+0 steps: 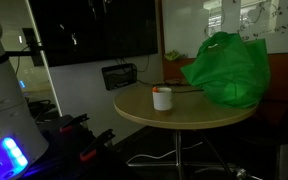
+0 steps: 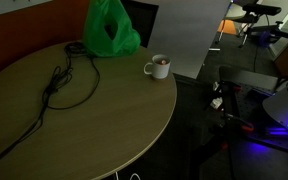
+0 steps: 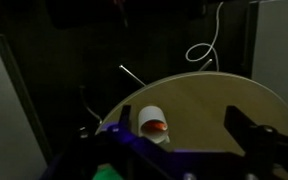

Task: Move the cup to the left

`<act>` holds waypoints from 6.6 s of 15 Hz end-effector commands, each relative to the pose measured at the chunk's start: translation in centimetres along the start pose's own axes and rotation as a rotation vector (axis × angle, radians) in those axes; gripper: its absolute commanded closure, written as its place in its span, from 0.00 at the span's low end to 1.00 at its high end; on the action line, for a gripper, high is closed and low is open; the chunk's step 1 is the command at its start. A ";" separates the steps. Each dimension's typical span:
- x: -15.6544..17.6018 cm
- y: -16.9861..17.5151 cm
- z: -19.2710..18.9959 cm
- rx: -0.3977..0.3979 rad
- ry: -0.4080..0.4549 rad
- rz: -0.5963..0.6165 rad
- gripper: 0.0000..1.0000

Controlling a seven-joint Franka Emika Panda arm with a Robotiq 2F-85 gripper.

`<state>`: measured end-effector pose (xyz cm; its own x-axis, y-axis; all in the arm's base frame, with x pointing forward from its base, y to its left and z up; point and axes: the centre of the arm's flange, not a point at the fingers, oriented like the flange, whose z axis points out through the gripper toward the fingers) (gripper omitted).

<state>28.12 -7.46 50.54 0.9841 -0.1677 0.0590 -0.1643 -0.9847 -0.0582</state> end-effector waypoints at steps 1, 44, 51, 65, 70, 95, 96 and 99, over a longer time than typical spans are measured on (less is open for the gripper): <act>2.4 -0.4 0.8 0.005 0.011 0.058 0.00; 25.5 -5.3 31.9 -0.136 -0.126 0.332 0.56; 24.6 -3.7 32.0 -0.162 -0.121 0.266 1.00; 22.5 -9.9 26.6 -0.008 -0.053 0.278 0.97; 22.3 -16.2 27.2 0.017 -0.039 0.201 0.97; 23.4 -23.9 25.8 -0.016 0.043 -0.078 0.15; 23.1 -23.2 24.5 0.002 0.022 -0.079 0.08; 22.0 -21.2 21.2 0.001 -0.030 -0.073 0.00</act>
<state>56.99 12.40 29.28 0.9918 -0.0997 0.0794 -0.0961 -0.9942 -0.0483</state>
